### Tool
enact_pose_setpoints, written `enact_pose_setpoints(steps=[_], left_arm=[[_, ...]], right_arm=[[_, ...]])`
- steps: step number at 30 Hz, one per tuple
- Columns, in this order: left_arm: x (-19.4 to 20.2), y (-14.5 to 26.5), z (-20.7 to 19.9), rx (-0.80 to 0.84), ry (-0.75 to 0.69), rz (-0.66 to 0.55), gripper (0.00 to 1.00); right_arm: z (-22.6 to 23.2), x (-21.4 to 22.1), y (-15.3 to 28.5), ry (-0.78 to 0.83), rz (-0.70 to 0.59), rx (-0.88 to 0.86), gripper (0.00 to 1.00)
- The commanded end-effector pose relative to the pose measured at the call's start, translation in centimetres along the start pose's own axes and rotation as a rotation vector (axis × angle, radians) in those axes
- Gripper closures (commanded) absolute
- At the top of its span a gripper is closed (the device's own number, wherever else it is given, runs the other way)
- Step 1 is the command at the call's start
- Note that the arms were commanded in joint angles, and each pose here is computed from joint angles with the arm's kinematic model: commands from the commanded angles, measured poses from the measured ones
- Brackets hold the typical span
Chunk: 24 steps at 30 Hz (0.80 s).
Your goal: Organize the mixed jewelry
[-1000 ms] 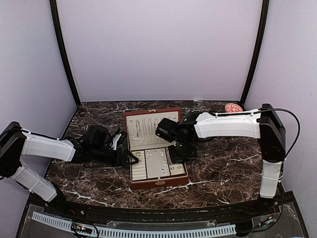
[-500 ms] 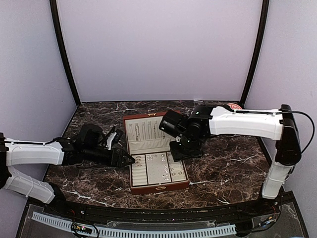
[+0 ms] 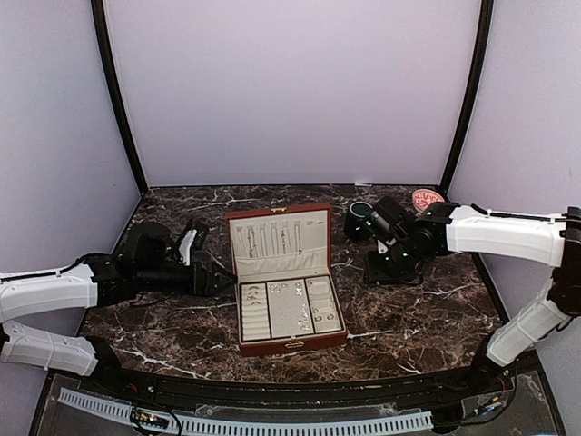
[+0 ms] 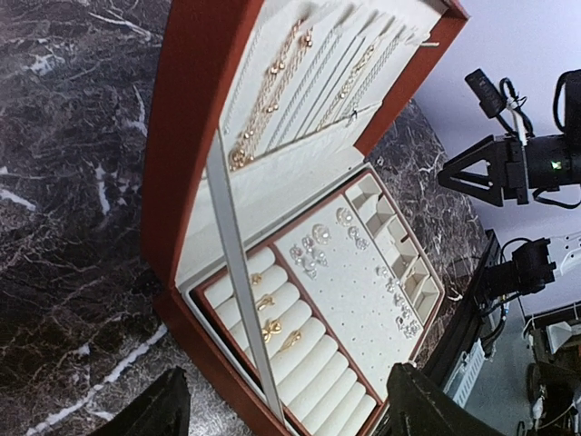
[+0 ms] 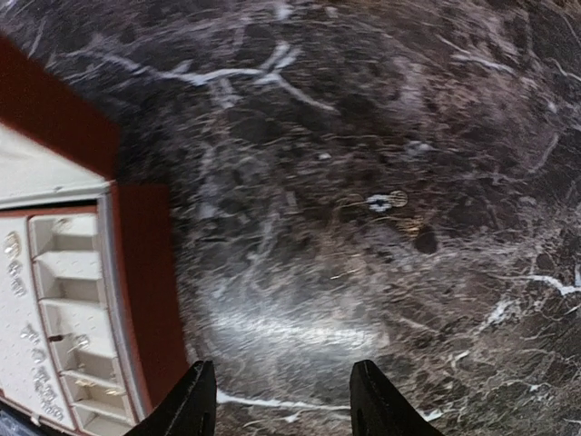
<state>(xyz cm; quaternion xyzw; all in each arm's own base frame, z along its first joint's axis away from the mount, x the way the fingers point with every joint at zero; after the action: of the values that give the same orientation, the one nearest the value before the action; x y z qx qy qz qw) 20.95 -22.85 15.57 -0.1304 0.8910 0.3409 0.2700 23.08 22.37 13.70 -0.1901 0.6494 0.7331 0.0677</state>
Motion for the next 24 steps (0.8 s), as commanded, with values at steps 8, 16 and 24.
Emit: enact_pose_setpoints(steps=[8,16,24], left_arm=[[-2.5,2.1,0.3,-0.031,0.001,-0.195,0.23],[-2.6,2.9,0.5,-0.052,0.007,-0.222,0.24],[-2.8,3.1,0.6,-0.055,0.015,-0.235,0.24]], right_arm=[[-5.5,-2.6,-5.6,-0.027,-0.070,0.017,0.52],[-7.5,-1.4,-9.0,-0.004,0.016,0.084,0.64],[-8.4,-0.4,-10.7,-0.001,0.042,0.125,0.74]])
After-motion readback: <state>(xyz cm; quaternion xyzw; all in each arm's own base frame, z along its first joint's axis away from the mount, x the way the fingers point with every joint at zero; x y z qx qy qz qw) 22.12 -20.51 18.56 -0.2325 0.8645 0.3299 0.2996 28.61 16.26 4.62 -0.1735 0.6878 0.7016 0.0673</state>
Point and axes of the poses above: each gripper's point midway between its finger pads, its own y axis back along the fingers, its own z axis along the line the jaws close on, x = y × z, the point moved 3 cm from there along y, back along the fingers, and after that the axes turned 4 degrees about y, right-handed, at the moved point
